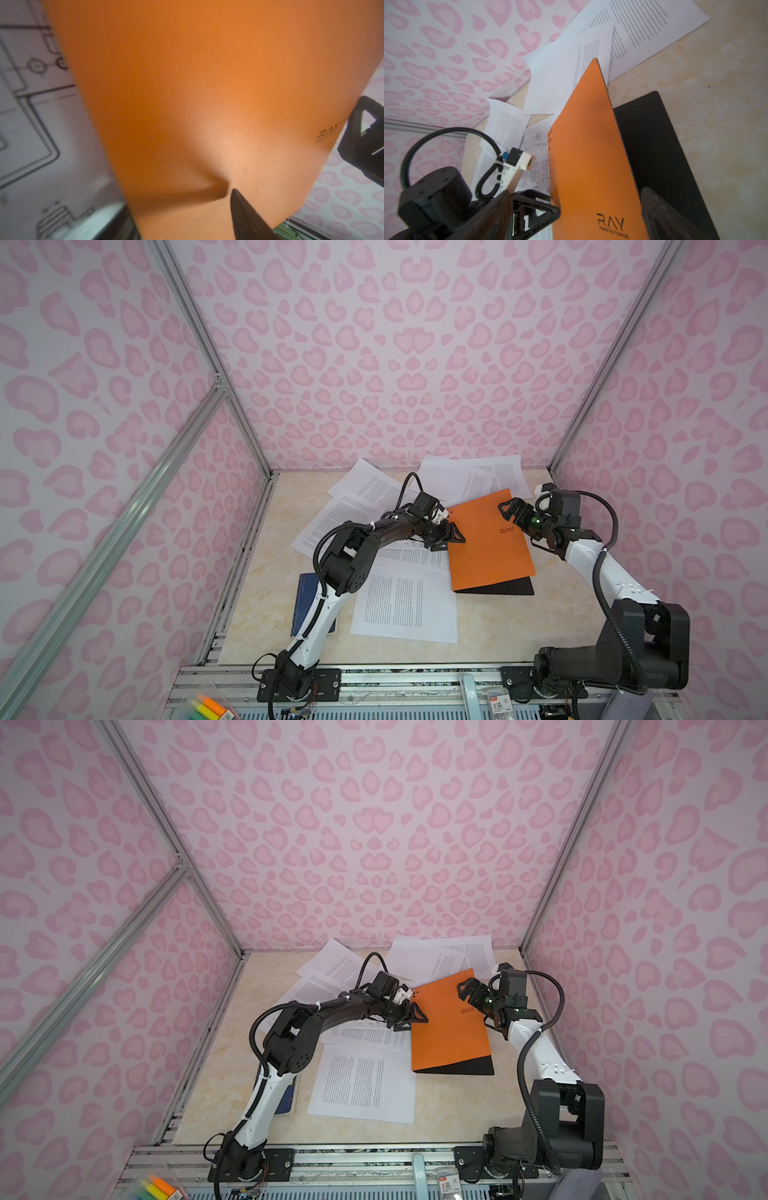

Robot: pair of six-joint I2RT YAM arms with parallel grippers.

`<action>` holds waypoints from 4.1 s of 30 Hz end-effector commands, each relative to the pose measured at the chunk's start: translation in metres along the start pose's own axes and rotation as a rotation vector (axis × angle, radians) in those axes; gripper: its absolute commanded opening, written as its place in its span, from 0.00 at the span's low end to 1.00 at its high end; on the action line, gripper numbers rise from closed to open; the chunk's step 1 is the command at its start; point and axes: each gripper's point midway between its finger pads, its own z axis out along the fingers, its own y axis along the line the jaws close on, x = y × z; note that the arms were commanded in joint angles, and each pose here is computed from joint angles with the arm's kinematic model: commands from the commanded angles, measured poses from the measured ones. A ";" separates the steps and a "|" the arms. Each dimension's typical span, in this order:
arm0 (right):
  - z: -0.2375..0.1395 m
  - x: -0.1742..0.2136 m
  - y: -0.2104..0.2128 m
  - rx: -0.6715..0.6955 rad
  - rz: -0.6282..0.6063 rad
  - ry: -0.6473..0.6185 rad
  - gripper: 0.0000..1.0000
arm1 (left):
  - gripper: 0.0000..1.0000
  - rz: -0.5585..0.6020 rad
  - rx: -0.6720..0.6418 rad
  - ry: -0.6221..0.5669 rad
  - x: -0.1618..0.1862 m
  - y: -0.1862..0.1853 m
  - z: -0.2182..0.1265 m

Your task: Put the files into the folder

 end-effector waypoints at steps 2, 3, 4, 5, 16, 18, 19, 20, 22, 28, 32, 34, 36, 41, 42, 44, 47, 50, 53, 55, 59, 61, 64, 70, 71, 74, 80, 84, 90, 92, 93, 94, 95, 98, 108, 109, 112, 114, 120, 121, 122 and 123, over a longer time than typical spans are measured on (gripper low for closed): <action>-0.004 0.027 0.049 -0.330 0.097 0.130 0.97 | 0.66 0.116 0.126 -0.047 -0.007 -0.066 -0.036; -0.005 0.028 0.053 -0.353 0.101 0.138 0.97 | 0.66 0.114 0.129 -0.048 -0.008 -0.066 -0.037; -0.005 0.030 0.053 -0.360 0.107 0.151 0.97 | 0.66 0.115 0.134 -0.051 -0.009 -0.068 -0.038; -0.004 0.032 0.052 -0.354 0.114 0.165 0.97 | 0.67 0.114 0.136 -0.056 -0.011 -0.068 -0.040; -0.025 0.018 0.037 -0.092 -0.018 0.153 0.92 | 0.82 0.165 0.168 -0.074 -0.013 -0.090 -0.055; -0.028 0.016 0.042 -0.107 -0.019 0.145 0.93 | 0.98 0.198 0.185 -0.077 -0.012 -0.102 -0.062; -0.029 0.016 0.045 -0.122 -0.014 0.148 0.93 | 0.98 0.210 0.193 -0.077 -0.011 -0.108 -0.066; -0.030 0.015 0.051 -0.145 -0.011 0.149 0.93 | 0.98 0.223 0.206 -0.076 -0.011 -0.115 -0.070; -0.030 0.015 0.064 -0.197 -0.006 0.149 0.93 | 0.98 0.243 0.235 -0.065 -0.008 -0.128 -0.077; -0.028 0.015 0.105 -0.269 -0.034 0.150 0.92 | 0.98 0.271 0.248 -0.153 -0.018 -0.153 -0.130; -0.021 0.016 0.138 -0.282 -0.078 0.134 0.92 | 0.98 0.243 0.185 -0.275 -0.033 -0.143 -0.185; -0.004 0.030 0.162 -0.319 -0.095 0.165 0.91 | 0.98 0.204 0.158 -0.357 -0.042 -0.127 -0.217; 0.017 0.049 0.183 -0.356 -0.109 0.213 0.91 | 0.98 0.186 0.143 -0.417 -0.047 -0.115 -0.244; 0.069 0.080 0.207 -0.418 -0.127 0.290 0.91 | 0.98 0.125 0.107 -0.508 -0.052 -0.084 -0.291; 0.078 0.083 0.203 -0.412 -0.126 0.297 0.91 | 0.98 0.120 0.104 -0.518 -0.052 -0.079 -0.295; 0.089 0.087 0.189 -0.381 -0.126 0.320 0.90 | 0.98 0.110 0.106 -0.498 -0.050 -0.072 -0.296; 0.091 0.084 0.147 -0.271 -0.113 0.304 0.90 | 0.98 0.114 0.079 -0.521 -0.045 -0.065 -0.301; 0.088 0.088 0.087 -0.131 -0.057 0.312 0.85 | 0.98 0.122 0.057 -0.514 -0.041 -0.056 -0.300; 0.084 0.098 0.034 0.021 -0.036 0.336 0.81 | 0.97 0.102 0.075 -0.451 -0.034 -0.045 -0.282; 0.079 0.103 0.000 0.098 -0.001 0.331 0.80 | 0.98 0.087 0.057 -0.426 -0.028 -0.035 -0.271; 0.072 0.113 -0.048 0.207 0.043 0.341 0.73 | 0.98 0.079 -0.032 -0.440 -0.021 -0.015 -0.268; 0.069 0.116 -0.065 0.241 0.072 0.345 0.72 | 0.98 0.063 -0.142 -0.452 -0.019 0.003 -0.271; 0.063 0.117 -0.091 0.288 0.142 0.334 0.69 | 0.97 0.011 -0.280 -0.478 -0.020 0.033 -0.279; 0.039 0.114 -0.148 0.382 0.307 0.277 0.68 | 0.98 -0.141 -0.368 -0.548 -0.026 0.079 -0.300; 0.035 0.114 -0.156 0.398 0.332 0.269 0.68 | 0.98 -0.164 -0.376 -0.567 -0.027 0.086 -0.308; 0.019 0.108 -0.179 0.440 0.399 0.222 0.67 | 0.98 -0.256 -0.400 -0.628 -0.024 0.112 -0.336; -0.002 0.080 -0.189 0.467 0.398 0.125 0.67 | 0.98 -0.392 -0.449 -0.784 -0.015 0.171 -0.409; 0.014 0.053 -0.128 0.379 0.178 0.135 0.75 | 0.98 -0.407 -0.585 -0.782 -0.013 0.214 -0.434; 0.053 0.062 -0.014 0.166 -0.095 0.198 0.87 | 0.97 -0.479 -0.662 -0.725 -0.012 0.275 -0.442; 0.070 0.079 0.021 0.096 -0.163 0.247 0.88 | 0.97 -0.472 -0.673 -0.721 -0.022 0.281 -0.445; 0.078 0.086 0.034 0.069 -0.185 0.266 0.88 | 0.97 -0.464 -0.679 -0.723 -0.025 0.283 -0.446; 0.085 0.095 0.047 0.039 -0.205 0.287 0.89 | 0.97 -0.461 -0.684 -0.722 -0.027 0.285 -0.446; 0.093 0.103 0.060 0.004 -0.217 0.311 0.89 | 0.97 -0.455 -0.678 -0.712 -0.030 0.287 -0.444; 0.112 0.129 0.094 -0.105 -0.225 0.372 0.91 | 0.97 -0.465 -0.680 -0.674 -0.032 0.296 -0.438; 0.168 0.187 0.141 -0.170 -0.251 0.515 0.99 | 0.98 -0.477 -0.596 -0.564 -0.021 0.295 -0.396; 0.172 0.189 0.144 -0.173 -0.249 0.520 0.99 | 0.98 -0.478 -0.591 -0.556 -0.018 0.292 -0.392; 0.191 0.194 0.160 -0.187 -0.255 0.527 0.99 | 0.98 -0.480 -0.560 -0.537 -0.010 0.280 -0.379; 0.204 0.197 0.168 -0.192 -0.254 0.534 0.94 | 0.98 -0.460 -0.541 -0.536 -0.010 0.268 -0.374; 0.243 0.199 0.168 -0.152 -0.249 0.547 0.87 | 0.98 -0.448 -0.478 -0.490 0.009 0.247 -0.349; 0.248 0.198 0.168 -0.148 -0.251 0.547 0.87 | 0.98 -0.442 -0.474 -0.484 0.010 0.245 -0.346; 0.252 0.199 0.168 -0.144 -0.251 0.552 0.87 | 0.98 -0.441 -0.471 -0.480 0.011 0.244 -0.345; 0.257 0.199 0.169 -0.145 -0.254 0.556 0.86 | 0.98 -0.438 -0.471 -0.477 0.012 0.243 -0.344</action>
